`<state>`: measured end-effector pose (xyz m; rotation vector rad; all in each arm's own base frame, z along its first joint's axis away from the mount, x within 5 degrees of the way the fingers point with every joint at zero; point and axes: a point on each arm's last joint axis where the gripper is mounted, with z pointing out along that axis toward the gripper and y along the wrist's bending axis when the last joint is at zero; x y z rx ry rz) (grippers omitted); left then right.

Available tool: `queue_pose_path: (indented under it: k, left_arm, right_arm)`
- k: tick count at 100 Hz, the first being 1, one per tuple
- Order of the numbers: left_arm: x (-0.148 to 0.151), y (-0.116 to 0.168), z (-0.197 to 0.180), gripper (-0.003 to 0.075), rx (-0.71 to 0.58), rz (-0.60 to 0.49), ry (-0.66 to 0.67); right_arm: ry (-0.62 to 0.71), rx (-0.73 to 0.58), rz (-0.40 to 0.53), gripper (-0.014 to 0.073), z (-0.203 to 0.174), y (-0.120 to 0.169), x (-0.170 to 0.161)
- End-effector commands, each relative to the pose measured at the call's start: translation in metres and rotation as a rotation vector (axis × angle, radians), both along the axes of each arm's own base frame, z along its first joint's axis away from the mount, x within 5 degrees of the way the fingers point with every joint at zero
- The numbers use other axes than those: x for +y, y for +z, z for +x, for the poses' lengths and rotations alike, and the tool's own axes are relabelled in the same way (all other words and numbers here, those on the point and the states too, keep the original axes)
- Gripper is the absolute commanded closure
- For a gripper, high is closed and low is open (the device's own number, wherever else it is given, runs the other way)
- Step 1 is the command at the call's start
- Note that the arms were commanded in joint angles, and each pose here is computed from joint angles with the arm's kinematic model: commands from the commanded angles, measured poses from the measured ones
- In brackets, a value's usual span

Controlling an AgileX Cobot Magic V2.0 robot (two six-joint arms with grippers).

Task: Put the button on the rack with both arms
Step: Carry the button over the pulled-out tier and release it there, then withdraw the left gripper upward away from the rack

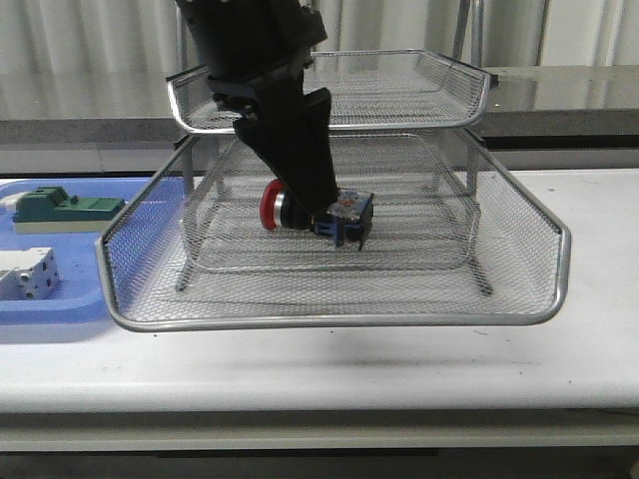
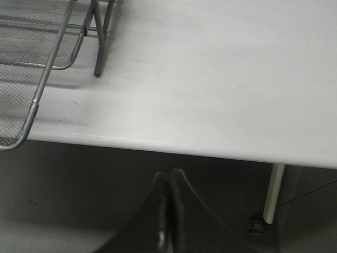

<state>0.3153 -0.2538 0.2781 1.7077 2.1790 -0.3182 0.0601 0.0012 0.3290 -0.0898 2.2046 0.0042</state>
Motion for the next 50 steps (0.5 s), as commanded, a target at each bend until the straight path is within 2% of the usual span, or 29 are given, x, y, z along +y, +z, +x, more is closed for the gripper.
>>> queue_pose_path:
  k: [1, 13, 32, 50]
  left_arm:
    - [-0.002, 0.028, -0.007, 0.0205, -0.046, -0.076, 0.008]
    - [-0.002, 0.039, -0.011, 0.0206, -0.016, -0.101, 0.004]
    - [0.005, 0.08, -0.024, 0.0209, -0.038, -0.163, 0.025]
    - [0.041, 0.12, -0.031, 0.0237, -0.121, -0.205, 0.105]
  right_arm:
    - [-0.003, -0.092, -0.012, 0.0666, 0.002, 0.014, -0.001]
    - [-0.003, -0.092, -0.012, 0.0666, 0.002, 0.014, -0.001]
    - [-0.003, -0.092, -0.012, 0.0666, 0.002, 0.014, -0.001]
    - [-0.003, -0.092, -0.012, 0.0666, 0.002, 0.014, -0.001]
